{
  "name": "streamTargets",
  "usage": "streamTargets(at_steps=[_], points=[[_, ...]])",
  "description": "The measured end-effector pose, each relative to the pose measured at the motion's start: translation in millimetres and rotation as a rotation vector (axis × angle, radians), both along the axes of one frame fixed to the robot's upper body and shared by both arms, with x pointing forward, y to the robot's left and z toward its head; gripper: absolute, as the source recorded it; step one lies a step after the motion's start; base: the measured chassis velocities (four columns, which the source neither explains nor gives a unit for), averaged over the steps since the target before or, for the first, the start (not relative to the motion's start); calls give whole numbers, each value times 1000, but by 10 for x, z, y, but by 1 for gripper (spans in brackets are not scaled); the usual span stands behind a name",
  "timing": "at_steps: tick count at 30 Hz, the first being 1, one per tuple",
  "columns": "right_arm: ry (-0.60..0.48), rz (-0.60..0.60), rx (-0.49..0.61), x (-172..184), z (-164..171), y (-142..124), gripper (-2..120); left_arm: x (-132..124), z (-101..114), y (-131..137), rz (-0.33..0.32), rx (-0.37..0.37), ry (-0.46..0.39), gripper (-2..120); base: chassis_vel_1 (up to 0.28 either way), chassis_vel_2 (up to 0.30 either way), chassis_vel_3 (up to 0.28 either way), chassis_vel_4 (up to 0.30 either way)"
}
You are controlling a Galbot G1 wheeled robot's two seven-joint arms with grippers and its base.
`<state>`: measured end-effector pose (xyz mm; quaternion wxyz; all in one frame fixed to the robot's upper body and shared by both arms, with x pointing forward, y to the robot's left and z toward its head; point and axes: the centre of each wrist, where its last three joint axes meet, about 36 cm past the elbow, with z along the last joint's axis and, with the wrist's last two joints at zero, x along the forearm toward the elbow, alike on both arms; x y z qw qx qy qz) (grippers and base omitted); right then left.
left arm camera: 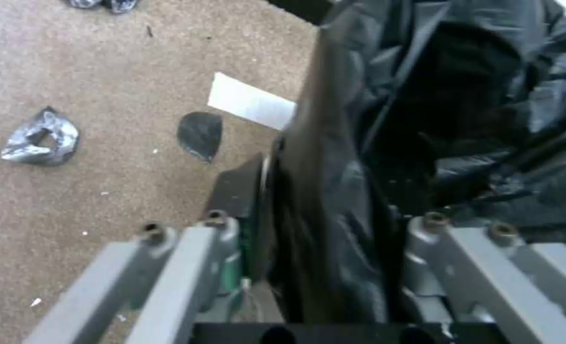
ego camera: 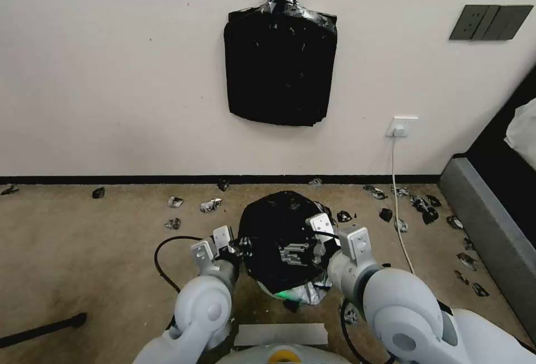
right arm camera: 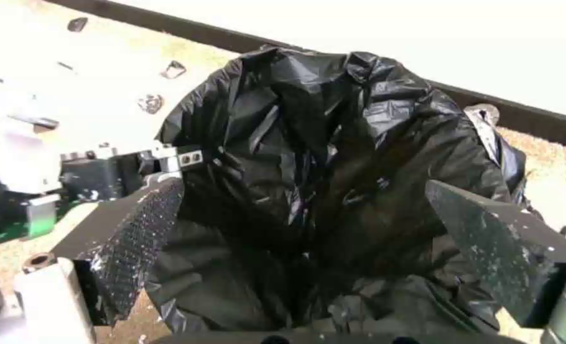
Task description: Place a trash bag onto the trash bin.
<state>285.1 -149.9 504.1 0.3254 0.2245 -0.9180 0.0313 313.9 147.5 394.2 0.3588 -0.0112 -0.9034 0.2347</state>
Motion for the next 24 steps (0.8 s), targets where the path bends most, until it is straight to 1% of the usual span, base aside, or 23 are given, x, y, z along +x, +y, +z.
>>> streamTargets(at_steps=[1, 3, 4, 5, 6, 7, 8, 9, 10, 11, 12, 13, 14, 15, 16, 18, 19, 20, 21, 22, 23, 24], points=[[-3, -5, -3, -10, -10, -2, 100, -22, 27, 15, -4, -5, -9, 44, 0, 0, 0, 0], [-27, -17, -9, -32, -44, -14, 100, -101, 97, 77, -30, 4, -63, 54, 0, 0, 0, 0], [-27, -17, -9, -32, -44, -14, 100, -101, 97, 77, -30, 4, -63, 54, 0, 0, 0, 0], [-44, -25, -10, -43, -71, -19, 100, -149, 123, 116, -51, 26, -112, 61, 0, 0, 0, 0], [-62, -36, -8, -52, -95, -21, 100, -192, 137, 150, -69, 44, -161, 65, 0, 0, 0, 0], [-94, -52, -4, -67, -139, -27, 100, -255, 153, 199, -84, 78, -247, 69, 0, 0, 0, 0], [-94, -52, -4, -67, -139, -27, 100, -255, 153, 199, -84, 78, -247, 69, 0, 0, 0, 0], [-136, -67, 5, -74, -206, -49, 100, -301, 155, 242, -90, 114, -326, 73, 0, 0, 0, 0], [-208, -81, 38, -66, -292, -108, 100, -348, 141, 288, -90, 149, -412, 79, 0, 0, 0, 0], [-208, -81, 38, -66, -292, -108, 100, -348, 141, 288, -90, 149, -412, 79, 0, 0, 0, 0], [-283, -98, 85, -64, -379, -181, 100, -393, 115, 346, -82, 192, -496, 86, 0, 0, 0, 0], [-339, -118, 114, -86, -479, -261, 100, -427, 109, 406, -72, 221, -555, 89, 0, 0, 0, 0], [-378, -143, 126, -114, -581, -334, 100, -457, 115, 447, -60, 233, -586, 93, 0, 0, 0, 0], [-378, -143, 126, -114, -581, -334, 100, -457, 115, 447, -60, 233, -586, 93, 0, 0, 0, 0], [-420, -162, 126, -146, -688, -408, 100, -487, 116, 492, -42, 248, -617, 97, 0, 0, 0, 0], [-522, -196, 98, -226, -919, -559, 100, -556, 62, 591, -7, 312, -686, 100, 0, 0, 0, 0], [-522, -196, 98, -226, -919, -559, 100, -556, 62, 591, -7, 312, -686, 100, 0, 0, 0, 0], [-588, -228, 74, -297, -1068, -655, 100, -649, -32, 679, 19, 373, -734, 100, 0, 0, 0, 0], [-624, -250, 57, -351, -1160, -713, 100, -738, -91, 732, 34, 407, -759, 100, 0, 0, 0, 0], [-624, -250, 57, -351, -1160, -713, 100, -738, -91, 732, 34, 407, -759, 100, 0, 0, 0, 0], [-659, -272, 46, -406, -1241, -765, 100, -852, -150, 785, 48, 438, -777, 100, 0, 0, 0, 0], [-680, -290, 32, -447, -1298, -817, 100, -958, -199, 821, 56, 452, -784, 100, 0, 0, 0, 0]])
